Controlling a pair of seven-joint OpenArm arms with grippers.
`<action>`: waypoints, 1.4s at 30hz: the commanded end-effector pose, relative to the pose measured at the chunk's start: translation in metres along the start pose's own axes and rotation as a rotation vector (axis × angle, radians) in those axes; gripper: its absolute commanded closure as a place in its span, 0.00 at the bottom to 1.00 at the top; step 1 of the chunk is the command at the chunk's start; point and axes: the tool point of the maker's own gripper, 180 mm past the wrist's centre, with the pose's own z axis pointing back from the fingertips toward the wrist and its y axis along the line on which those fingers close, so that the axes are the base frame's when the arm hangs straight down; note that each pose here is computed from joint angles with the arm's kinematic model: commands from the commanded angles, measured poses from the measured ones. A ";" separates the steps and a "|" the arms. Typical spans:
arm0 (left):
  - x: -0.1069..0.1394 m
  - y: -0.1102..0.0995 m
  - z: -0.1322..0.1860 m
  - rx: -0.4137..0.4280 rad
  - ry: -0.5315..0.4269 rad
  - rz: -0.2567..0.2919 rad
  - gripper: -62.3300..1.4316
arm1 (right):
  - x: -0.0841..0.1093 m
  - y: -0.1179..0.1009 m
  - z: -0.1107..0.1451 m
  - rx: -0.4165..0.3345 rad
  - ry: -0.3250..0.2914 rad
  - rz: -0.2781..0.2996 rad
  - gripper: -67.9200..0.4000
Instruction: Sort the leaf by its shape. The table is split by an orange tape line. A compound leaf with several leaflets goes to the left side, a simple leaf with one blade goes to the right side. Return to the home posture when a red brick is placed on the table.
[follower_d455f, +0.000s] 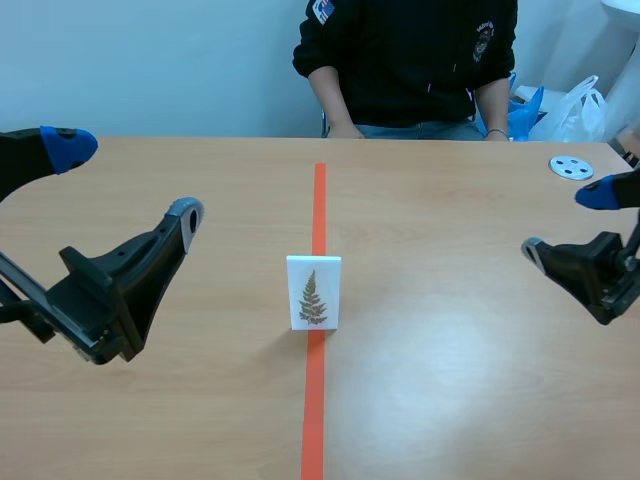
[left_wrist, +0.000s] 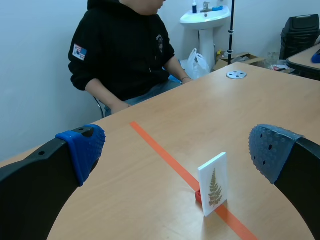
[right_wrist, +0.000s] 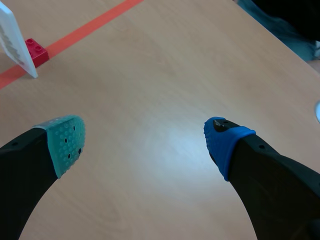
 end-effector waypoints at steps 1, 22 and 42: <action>0.007 -0.001 0.000 -0.003 -0.026 0.004 0.01 | 0.026 -0.007 -0.005 0.002 -0.071 0.037 0.28; 0.007 -0.001 0.000 -0.002 -0.026 0.003 0.01 | 0.028 0.114 -0.129 0.362 -0.054 -0.003 0.28; 0.007 -0.001 0.000 -0.002 -0.027 0.003 0.01 | 0.013 0.166 -0.151 0.450 -0.028 0.046 0.29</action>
